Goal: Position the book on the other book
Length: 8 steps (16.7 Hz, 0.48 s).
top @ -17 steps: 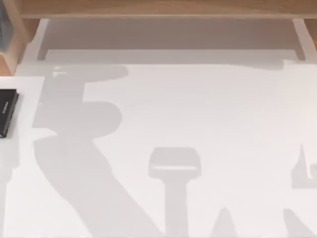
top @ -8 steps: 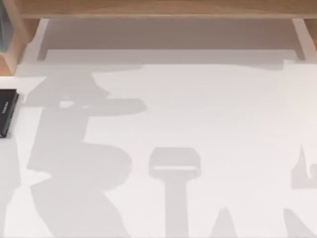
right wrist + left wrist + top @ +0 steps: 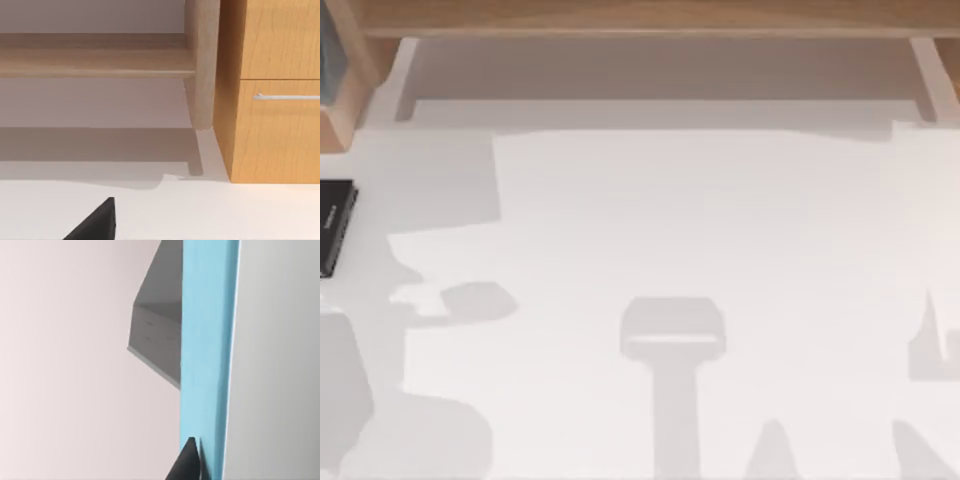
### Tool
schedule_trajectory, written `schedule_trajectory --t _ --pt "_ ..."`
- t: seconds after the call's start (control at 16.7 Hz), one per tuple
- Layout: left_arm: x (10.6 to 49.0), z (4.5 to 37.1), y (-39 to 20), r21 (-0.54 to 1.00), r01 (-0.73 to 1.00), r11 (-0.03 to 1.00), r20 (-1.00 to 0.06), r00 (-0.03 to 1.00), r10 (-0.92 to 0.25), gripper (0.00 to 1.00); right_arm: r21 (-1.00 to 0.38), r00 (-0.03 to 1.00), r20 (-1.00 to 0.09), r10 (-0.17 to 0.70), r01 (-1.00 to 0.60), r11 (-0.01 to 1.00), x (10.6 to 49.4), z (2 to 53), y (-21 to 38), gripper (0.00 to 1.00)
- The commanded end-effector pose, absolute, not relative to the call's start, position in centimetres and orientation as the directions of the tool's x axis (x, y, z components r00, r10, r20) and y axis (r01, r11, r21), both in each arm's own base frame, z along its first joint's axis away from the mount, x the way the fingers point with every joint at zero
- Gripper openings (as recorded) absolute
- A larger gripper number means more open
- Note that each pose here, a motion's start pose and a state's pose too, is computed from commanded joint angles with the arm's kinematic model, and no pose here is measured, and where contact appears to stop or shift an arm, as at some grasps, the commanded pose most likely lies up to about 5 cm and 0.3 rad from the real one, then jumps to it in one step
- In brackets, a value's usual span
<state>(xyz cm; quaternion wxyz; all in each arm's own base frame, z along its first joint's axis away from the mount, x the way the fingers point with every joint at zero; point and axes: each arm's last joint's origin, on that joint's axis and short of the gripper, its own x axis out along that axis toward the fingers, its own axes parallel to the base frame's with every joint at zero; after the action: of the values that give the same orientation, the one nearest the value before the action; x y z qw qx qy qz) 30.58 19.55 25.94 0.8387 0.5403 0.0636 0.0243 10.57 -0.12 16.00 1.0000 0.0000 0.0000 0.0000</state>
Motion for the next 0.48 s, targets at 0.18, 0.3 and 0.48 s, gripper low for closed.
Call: schedule_trajectory --t 0.18,0.3,0.48 --pt "28.9 22.1 18.7 0.960 0.158 0.232 -0.188 0.976 0.114 0.00 0.000 1.000 0.000 0.000 0.000 1.000 10.6 16.0 -0.1 1.00" --pt "28.2 19.1 17.8 0.955 0.260 0.141 -0.275 0.957 0.097 0.00 0.000 1.000 0.000 0.000 0.000 1.000 10.6 16.0 -0.1 1.00" --pt "27.6 14.9 15.8 0.916 0.398 0.044 -0.400 0.916 0.039 0.00 0.000 1.000 0.000 0.000 0.000 1.000 10.6 16.0 -0.1 1.00"
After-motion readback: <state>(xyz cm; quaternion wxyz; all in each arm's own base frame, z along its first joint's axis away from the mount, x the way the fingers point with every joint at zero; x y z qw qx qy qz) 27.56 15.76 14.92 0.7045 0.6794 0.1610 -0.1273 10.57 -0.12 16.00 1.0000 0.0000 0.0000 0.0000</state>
